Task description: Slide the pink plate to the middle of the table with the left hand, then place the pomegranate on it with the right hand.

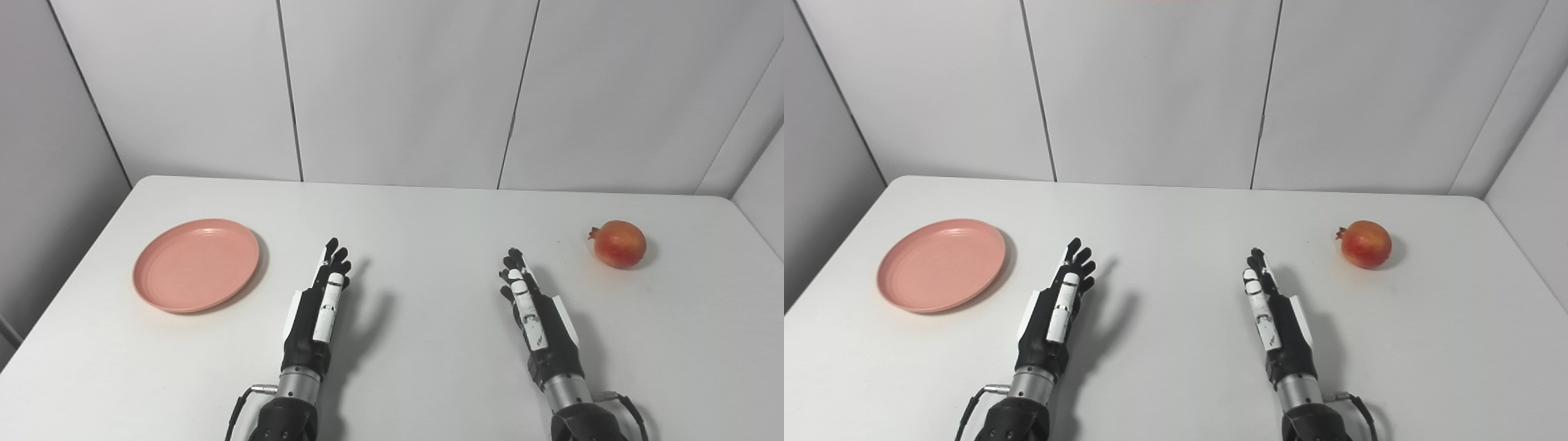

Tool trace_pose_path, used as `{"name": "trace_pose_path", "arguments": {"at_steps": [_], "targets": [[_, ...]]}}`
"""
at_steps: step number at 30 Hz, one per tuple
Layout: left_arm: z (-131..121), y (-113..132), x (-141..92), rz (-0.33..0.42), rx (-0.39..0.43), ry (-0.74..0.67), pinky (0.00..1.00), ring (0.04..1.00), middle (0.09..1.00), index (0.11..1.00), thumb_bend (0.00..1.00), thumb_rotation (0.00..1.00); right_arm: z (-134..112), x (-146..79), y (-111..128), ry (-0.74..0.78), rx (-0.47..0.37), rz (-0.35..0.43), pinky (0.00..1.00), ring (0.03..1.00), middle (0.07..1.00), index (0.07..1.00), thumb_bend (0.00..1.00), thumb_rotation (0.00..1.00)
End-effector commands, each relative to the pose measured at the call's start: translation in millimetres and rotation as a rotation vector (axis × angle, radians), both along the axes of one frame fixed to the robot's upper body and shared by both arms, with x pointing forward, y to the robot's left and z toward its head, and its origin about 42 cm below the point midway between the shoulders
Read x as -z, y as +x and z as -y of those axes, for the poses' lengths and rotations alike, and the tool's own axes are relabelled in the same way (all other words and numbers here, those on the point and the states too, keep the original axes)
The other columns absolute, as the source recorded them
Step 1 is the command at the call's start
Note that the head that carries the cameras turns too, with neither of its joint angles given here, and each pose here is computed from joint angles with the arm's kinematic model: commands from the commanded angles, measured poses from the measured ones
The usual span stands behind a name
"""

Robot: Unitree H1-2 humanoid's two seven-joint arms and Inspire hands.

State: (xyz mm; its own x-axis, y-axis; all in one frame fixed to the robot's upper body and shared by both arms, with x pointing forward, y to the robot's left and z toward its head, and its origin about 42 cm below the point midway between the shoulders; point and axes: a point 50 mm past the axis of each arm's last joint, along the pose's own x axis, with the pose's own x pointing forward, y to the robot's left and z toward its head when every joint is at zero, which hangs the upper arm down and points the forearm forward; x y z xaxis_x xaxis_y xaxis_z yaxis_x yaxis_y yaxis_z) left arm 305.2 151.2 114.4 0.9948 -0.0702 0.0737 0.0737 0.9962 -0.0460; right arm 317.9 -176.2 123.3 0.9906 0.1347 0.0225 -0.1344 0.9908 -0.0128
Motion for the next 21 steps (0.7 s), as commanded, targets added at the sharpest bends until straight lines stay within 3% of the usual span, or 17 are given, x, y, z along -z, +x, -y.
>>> {"name": "trace_pose_path", "arguments": {"at_steps": [1,21], "targets": [[5.7,7.3,-18.1,0.089,0.001,-0.007,0.95,0.956,0.973,0.971,0.37,1.0,-2.8,-21.4,7.6,0.006,-0.015,0.12,0.96,0.974,0.979,0.982,0.2,1.0],[6.1,7.2,-18.3,0.089,0.003,-0.011,0.95,0.953,0.97,0.969,0.36,1.0,-3.1,-22.3,6.8,0.003,-0.014,0.118,0.97,0.976,0.979,0.982,0.19,1.0]]}}
